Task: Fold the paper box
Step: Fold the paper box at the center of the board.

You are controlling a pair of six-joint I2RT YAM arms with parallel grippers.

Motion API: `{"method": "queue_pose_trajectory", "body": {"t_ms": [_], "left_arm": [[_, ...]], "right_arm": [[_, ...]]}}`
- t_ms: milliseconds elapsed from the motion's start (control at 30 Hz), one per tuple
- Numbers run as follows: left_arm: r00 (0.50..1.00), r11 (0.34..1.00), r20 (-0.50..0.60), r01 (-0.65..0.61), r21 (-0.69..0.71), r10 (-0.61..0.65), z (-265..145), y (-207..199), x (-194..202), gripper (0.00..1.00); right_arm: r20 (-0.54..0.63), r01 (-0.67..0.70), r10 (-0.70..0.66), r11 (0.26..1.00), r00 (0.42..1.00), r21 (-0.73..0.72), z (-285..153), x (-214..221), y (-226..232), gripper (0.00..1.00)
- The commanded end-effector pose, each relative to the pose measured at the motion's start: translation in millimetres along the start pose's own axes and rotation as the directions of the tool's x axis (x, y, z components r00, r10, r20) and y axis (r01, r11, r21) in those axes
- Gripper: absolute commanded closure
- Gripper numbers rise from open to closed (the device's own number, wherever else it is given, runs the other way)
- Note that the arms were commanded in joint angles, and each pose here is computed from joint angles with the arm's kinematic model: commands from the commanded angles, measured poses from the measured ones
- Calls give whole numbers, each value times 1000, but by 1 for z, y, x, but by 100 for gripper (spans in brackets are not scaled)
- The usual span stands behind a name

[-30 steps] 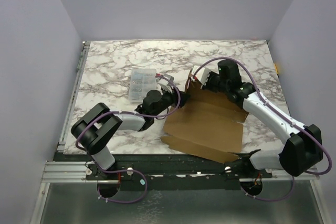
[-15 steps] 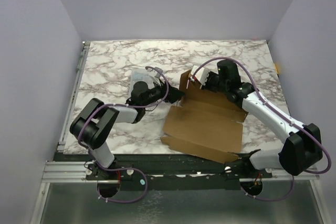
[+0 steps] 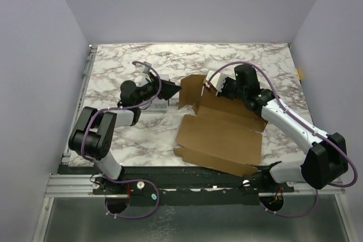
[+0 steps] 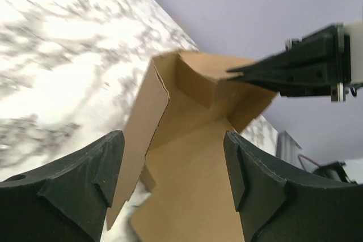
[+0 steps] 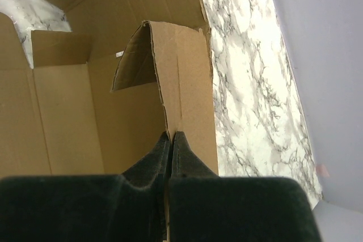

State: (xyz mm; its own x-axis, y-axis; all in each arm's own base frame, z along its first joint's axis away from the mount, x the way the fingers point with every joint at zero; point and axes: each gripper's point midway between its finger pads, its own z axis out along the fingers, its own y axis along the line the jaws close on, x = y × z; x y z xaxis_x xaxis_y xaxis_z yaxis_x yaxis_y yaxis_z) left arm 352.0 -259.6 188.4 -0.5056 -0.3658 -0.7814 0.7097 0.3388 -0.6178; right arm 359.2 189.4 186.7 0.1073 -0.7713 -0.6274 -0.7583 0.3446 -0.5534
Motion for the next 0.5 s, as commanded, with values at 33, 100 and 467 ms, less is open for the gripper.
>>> {"method": "queue_pose_trajectory", "body": {"t_ms": [33,100,467], "left_arm": [[984,976,34,-169,-138,175,-33,29,-37,21],[978,940,-4,-202,-274,209,-42,59,-39,21],[951,896,-138,-306,-323,275,-8,98,-11,28]], "right_arm": [[-147,-124,89,960,985,-252,3,41,78,99],[-144,-122,88,960,986,-251,4,40,77,99],[-135,-129,97,959,986,-252,4,38,77,99]]}}
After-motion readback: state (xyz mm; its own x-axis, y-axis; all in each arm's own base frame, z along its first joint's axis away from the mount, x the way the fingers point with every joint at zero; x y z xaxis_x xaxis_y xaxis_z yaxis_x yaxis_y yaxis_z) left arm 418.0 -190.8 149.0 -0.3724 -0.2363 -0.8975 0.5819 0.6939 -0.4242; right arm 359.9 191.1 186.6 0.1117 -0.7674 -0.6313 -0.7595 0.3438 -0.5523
